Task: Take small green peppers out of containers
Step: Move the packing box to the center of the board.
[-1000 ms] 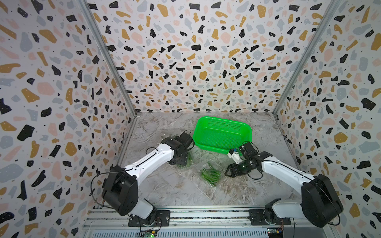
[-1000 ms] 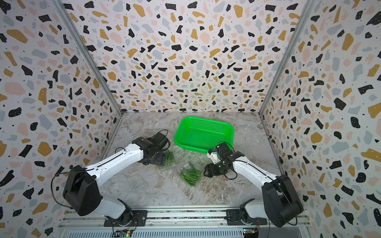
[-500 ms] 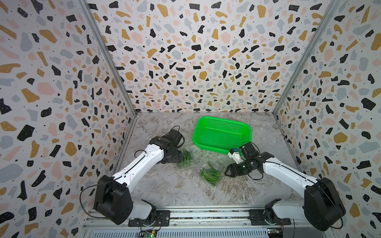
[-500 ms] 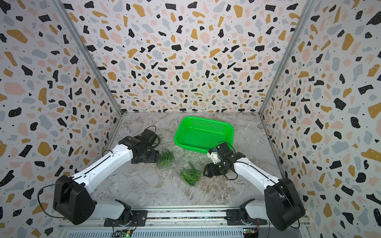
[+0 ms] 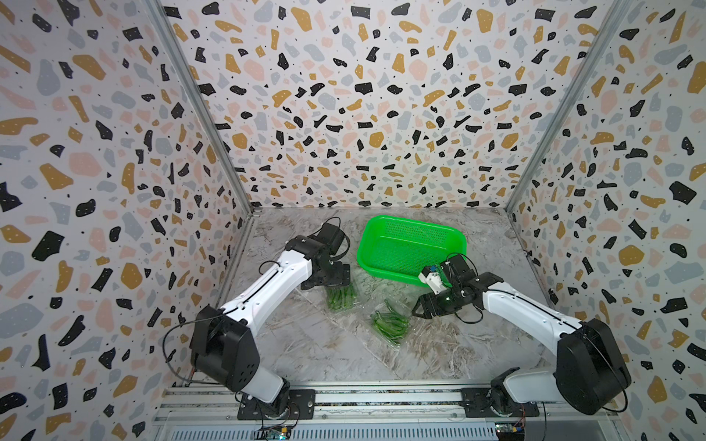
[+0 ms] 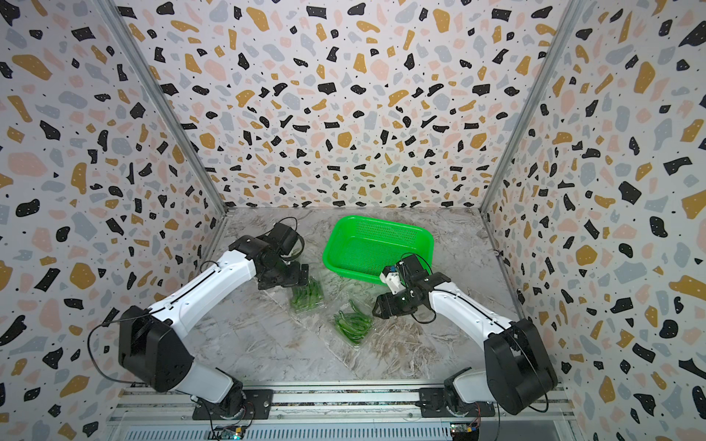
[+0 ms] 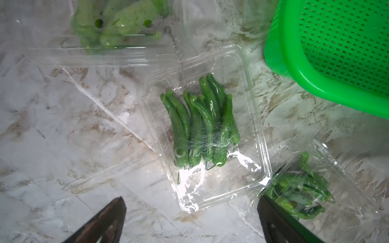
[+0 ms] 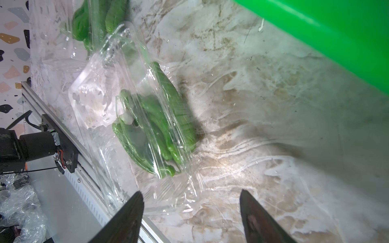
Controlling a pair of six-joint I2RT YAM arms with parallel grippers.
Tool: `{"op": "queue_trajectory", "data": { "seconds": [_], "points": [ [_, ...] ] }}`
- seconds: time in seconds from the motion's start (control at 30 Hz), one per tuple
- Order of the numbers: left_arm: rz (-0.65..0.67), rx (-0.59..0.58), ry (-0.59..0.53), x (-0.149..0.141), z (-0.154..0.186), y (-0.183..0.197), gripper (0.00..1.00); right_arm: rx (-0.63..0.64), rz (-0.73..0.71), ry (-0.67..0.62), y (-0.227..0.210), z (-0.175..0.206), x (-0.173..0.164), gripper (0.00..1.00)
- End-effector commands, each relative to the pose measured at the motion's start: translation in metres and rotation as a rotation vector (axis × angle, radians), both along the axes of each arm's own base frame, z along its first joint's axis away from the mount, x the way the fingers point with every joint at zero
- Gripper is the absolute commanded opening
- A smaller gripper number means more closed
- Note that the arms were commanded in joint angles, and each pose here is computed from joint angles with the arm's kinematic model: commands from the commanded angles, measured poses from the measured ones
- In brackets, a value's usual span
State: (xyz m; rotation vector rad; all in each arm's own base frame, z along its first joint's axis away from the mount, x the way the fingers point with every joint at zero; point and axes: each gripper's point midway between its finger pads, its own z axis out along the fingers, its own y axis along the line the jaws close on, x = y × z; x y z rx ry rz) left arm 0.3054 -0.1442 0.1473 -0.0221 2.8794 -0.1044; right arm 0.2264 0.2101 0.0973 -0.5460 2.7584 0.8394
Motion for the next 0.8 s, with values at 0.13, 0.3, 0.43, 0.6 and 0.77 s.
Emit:
{"op": "queue_trajectory", "data": {
  "seconds": [0.13,0.3,0.43,0.6,0.77],
  "points": [
    [-0.049,-0.128,-0.013,0.023,0.006,-0.042,1.0,-0.017,0.011,-0.016,-0.002,0.005,-0.001,0.74],
    [-0.146,-0.223,0.004,0.023,0.002,-0.089,0.99,-0.027,0.007,-0.009,-0.005,0.001,-0.005,0.74],
    [-0.161,-0.31,0.03,0.019,-0.01,-0.116,0.99,-0.029,0.0,-0.001,-0.007,-0.002,-0.008,0.74],
    [-0.166,-0.355,0.03,0.021,-0.022,-0.13,0.98,-0.033,-0.001,0.002,-0.008,-0.005,-0.008,0.74],
    [-0.186,-0.387,0.024,0.024,-0.031,-0.14,0.99,-0.037,0.002,0.007,-0.008,-0.006,-0.008,0.74]
  ]
}}
